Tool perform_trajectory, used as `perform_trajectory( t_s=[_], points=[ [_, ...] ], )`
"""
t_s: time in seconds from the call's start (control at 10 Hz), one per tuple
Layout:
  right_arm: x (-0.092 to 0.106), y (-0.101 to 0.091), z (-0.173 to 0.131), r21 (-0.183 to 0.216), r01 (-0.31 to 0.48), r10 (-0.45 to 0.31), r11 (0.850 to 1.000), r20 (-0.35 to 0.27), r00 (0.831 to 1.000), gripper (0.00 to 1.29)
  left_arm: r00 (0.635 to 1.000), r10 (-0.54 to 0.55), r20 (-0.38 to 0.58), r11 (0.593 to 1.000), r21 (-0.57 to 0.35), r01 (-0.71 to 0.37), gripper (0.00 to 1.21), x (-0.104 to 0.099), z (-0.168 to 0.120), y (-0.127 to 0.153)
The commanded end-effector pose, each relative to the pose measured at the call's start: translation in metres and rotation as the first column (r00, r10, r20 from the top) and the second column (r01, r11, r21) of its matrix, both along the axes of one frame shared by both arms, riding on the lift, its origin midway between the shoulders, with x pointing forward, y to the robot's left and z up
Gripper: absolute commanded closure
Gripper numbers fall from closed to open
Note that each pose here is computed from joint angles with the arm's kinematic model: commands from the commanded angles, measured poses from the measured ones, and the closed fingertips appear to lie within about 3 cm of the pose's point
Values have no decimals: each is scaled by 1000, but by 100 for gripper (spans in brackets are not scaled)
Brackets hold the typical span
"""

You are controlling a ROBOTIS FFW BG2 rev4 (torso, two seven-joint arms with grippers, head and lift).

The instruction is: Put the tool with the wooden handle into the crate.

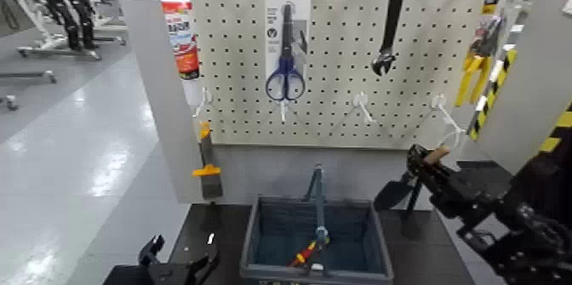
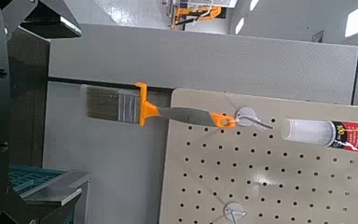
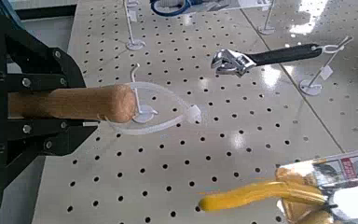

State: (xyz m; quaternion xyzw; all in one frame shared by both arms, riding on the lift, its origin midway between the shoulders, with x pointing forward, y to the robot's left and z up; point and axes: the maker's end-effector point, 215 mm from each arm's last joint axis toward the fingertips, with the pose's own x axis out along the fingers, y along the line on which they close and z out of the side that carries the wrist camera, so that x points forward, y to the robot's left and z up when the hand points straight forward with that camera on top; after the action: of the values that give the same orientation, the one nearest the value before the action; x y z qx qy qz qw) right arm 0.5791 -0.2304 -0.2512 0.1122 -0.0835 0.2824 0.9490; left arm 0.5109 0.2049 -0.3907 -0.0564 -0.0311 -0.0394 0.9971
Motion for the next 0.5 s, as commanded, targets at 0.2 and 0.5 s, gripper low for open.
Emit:
perform_trajectory(
  t_s=[0.2,0.5],
  points=[
    [2,30,-30,126,-23,28,992,-36,999,122,1000,2,0,1000,0,-2,11,-1,0,1],
    [5,54,-67,211,-35,61,977,-118,991,122,1000,2,0,1000,0,-2,11,-1,0,1]
  ],
)
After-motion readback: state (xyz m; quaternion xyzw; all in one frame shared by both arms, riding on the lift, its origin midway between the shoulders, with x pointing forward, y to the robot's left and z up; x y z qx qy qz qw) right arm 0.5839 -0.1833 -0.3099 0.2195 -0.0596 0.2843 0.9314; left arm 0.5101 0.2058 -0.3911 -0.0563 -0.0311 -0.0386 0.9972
